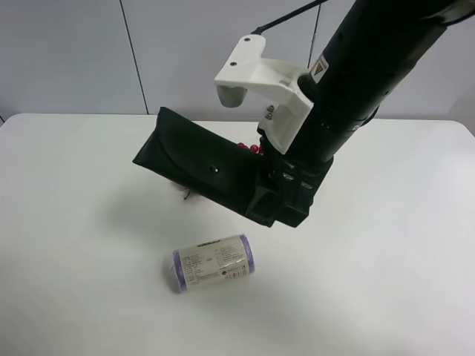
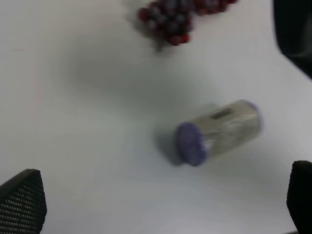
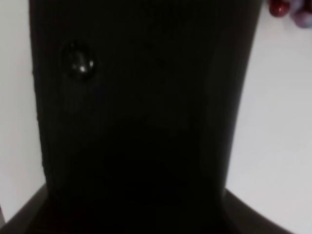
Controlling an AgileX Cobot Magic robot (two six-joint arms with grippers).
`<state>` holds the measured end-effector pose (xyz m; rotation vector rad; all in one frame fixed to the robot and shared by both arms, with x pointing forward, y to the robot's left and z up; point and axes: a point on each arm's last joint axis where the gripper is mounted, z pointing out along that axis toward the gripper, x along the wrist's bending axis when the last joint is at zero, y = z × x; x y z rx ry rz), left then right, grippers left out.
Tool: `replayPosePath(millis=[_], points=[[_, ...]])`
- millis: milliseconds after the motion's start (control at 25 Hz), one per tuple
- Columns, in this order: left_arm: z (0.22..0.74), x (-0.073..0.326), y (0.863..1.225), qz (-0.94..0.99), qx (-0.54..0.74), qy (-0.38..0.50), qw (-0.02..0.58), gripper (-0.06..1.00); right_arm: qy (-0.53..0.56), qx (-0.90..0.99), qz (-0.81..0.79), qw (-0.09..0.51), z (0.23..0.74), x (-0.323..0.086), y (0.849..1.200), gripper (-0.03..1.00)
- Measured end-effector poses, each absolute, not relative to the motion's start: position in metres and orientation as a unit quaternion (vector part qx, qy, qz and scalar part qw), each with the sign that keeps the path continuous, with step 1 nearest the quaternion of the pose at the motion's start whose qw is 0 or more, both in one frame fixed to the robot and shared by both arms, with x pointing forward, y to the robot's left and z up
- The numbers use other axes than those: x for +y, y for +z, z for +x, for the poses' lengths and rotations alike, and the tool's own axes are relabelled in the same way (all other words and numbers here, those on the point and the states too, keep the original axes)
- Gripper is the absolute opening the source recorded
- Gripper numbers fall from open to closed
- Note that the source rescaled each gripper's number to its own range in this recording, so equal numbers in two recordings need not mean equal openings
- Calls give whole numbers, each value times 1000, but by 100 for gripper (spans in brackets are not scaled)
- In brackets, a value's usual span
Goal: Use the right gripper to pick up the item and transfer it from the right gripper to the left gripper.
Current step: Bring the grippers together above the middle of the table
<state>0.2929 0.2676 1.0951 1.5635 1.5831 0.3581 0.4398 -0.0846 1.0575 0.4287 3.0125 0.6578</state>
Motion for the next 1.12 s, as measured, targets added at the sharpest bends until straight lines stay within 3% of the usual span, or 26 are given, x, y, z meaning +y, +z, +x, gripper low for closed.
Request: replayPosePath(millis=[480,1120], points=[[342,246,1099,577,640,-69,503,100,254,959,128,-13,432,-81,1066,9],[377,240,1092,555,632,-159,517,100,309,945,90,-65,414,-63,1073,7]])
